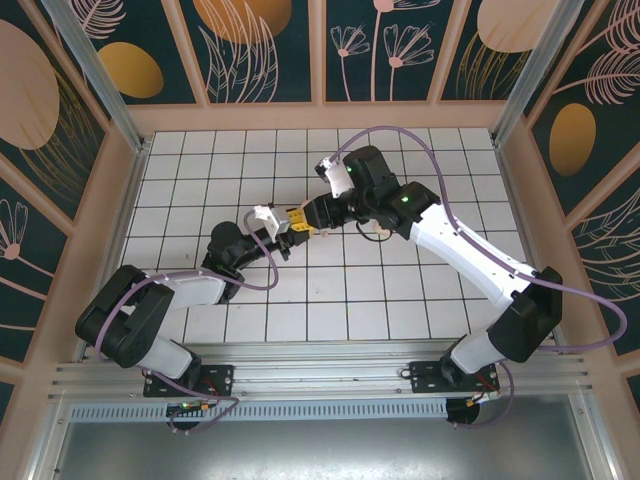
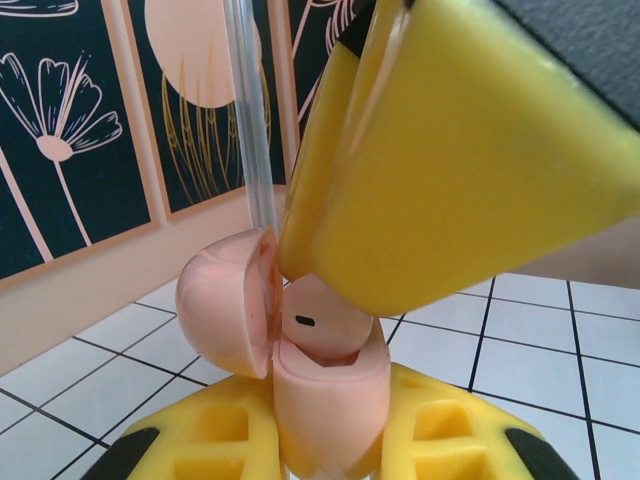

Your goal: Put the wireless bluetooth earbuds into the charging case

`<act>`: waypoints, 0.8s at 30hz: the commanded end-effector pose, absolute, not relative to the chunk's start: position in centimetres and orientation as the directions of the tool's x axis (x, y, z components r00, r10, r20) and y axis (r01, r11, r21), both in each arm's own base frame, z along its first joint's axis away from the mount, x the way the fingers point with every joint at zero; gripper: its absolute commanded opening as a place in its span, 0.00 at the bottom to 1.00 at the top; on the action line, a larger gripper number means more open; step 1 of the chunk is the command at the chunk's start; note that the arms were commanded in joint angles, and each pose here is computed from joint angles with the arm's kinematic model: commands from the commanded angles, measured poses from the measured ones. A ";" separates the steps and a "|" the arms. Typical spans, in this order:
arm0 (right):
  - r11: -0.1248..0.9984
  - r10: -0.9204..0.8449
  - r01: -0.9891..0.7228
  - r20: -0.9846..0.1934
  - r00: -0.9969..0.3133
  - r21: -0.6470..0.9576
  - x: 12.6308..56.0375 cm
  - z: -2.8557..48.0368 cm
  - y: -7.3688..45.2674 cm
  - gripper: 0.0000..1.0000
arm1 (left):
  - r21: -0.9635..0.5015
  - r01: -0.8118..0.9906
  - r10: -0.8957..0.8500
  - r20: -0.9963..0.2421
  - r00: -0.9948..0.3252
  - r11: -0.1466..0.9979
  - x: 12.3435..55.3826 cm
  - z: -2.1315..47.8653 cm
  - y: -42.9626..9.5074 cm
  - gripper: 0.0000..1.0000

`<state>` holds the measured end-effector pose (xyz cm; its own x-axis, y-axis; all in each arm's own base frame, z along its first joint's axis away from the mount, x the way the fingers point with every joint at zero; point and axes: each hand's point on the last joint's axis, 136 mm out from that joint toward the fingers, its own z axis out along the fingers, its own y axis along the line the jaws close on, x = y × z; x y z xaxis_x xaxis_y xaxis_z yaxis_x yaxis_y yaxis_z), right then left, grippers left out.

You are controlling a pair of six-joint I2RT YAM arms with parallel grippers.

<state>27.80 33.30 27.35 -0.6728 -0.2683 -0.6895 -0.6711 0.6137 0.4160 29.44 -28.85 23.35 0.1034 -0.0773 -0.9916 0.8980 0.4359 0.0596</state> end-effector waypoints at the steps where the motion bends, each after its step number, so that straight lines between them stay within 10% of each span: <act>1: 0.620 -0.290 -0.685 -0.699 -0.653 0.383 27.7 27.9 33.4 0.39 | 0.112 0.893 -0.109 -0.979 0.175 0.435 29.2 25.8 -29.0 0.07; 24: 0.608 -0.224 -0.690 -0.749 -0.623 0.392 27.3 29.6 33.8 0.18 | 0.102 0.870 -0.084 -0.983 0.162 0.482 29.9 24.6 -28.5 0.07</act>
<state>27.86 33.57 27.18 -0.6524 -0.2822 -0.7034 -0.6774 0.6334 0.3741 29.88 -28.66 23.09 0.1017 -0.0651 -0.9927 0.8857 0.4604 0.0606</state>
